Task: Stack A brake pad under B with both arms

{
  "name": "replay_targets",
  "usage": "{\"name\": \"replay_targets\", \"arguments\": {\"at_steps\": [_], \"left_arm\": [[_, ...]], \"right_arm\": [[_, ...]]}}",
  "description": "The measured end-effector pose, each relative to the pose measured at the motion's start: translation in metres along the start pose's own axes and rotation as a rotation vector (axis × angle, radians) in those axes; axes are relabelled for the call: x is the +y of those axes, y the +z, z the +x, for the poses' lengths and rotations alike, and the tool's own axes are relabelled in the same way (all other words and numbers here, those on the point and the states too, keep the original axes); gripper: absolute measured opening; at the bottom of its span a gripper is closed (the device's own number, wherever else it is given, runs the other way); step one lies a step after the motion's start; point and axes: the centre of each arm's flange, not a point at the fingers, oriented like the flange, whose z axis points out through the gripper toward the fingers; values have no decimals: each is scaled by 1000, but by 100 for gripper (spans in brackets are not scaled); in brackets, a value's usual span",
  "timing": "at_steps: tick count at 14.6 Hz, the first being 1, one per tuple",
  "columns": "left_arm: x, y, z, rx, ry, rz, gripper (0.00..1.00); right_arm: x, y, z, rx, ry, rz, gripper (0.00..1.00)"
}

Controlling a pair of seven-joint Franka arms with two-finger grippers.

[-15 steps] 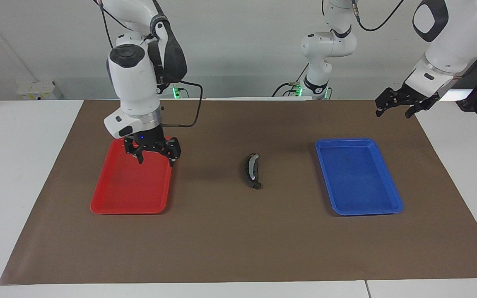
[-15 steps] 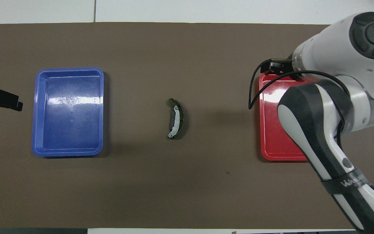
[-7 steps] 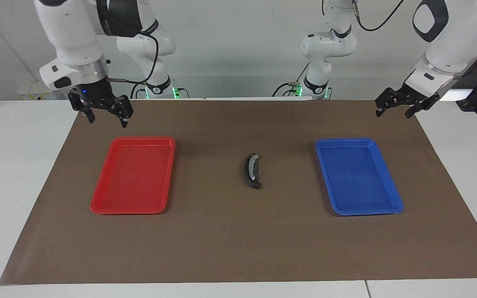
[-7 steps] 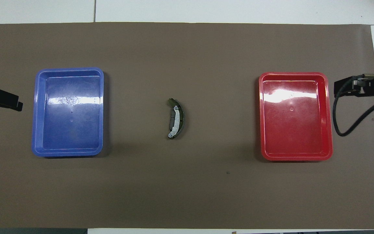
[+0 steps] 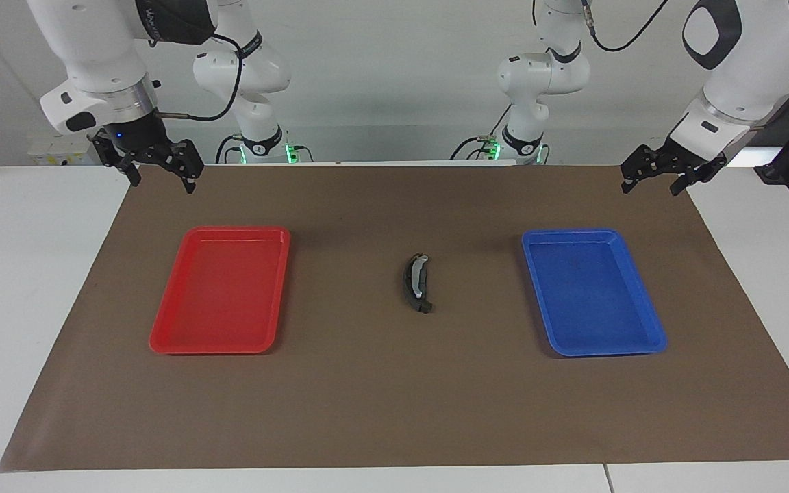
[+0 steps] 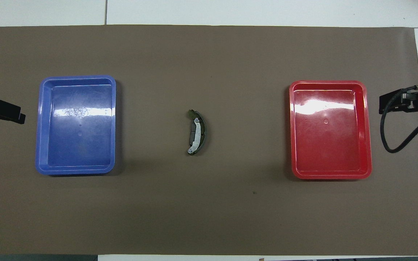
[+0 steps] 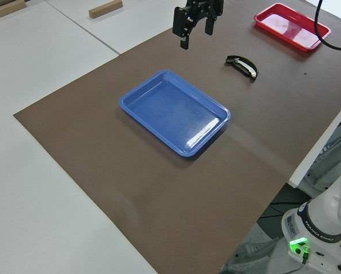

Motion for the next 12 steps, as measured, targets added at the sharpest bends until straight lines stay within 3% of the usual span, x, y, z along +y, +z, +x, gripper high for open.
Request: {"name": "replay_targets", "arguments": {"at_steps": [4, 12], "left_arm": [[0, 0, 0, 0, 0, 0, 100], [0, 0, 0, 0, 0, 0, 100]], "right_arm": [[16, 4, 1, -22, 35, 42, 100], [15, 0, -1, -33, 31, 47, 100]]}}
